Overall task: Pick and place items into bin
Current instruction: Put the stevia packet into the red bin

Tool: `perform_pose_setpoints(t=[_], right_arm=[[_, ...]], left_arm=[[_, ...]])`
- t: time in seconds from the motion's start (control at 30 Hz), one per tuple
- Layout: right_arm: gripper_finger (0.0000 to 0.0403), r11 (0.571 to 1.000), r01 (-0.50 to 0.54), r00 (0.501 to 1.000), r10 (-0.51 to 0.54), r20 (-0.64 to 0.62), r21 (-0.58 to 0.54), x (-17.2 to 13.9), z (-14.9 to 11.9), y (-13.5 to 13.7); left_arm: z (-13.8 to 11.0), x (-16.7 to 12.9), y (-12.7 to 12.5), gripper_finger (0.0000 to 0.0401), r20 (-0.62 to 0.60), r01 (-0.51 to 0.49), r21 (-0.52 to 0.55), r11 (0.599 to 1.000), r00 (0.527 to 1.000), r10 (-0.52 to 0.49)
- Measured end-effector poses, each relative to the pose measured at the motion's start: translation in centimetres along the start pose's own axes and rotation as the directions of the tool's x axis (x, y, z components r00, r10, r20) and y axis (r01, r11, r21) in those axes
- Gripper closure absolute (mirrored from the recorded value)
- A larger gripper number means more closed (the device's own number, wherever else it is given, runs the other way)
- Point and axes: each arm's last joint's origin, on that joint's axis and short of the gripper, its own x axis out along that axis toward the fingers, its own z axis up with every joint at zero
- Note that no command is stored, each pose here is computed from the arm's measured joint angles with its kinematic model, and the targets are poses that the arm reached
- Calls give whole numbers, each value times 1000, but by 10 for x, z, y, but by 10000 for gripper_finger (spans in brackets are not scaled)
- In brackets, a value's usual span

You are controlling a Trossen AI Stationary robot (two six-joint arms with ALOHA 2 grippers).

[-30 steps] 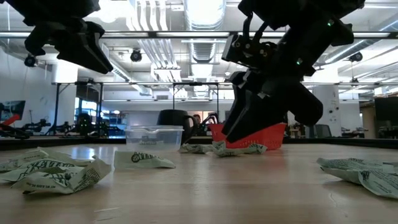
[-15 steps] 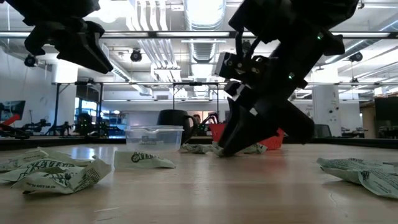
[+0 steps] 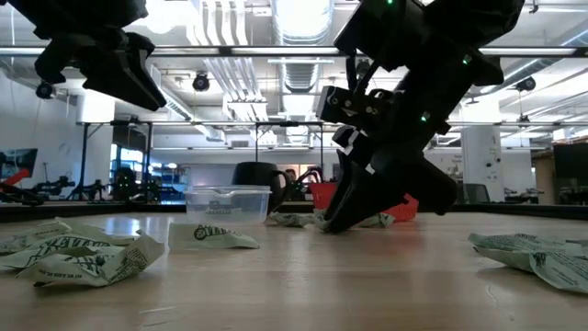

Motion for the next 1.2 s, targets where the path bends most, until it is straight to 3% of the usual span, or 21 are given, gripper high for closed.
perform_pose_setpoints(t=[0.43, 0.93, 1.2], right_arm=[[390, 999, -1, 1000, 1, -7, -42, 1, -1, 0], [394, 998, 22, 1000, -22, 7, -53, -23, 5, -9], [394, 975, 211, 976, -214, -43, -67, -47, 4, -23]], left_arm=[[0, 0, 0, 303, 0, -3, -1, 1000, 1000, 3], [0, 0, 0, 303, 0, -2, -1, 1000, 1000, 2], [0, 0, 0, 303, -1, -1, 0, 1000, 1000, 1]])
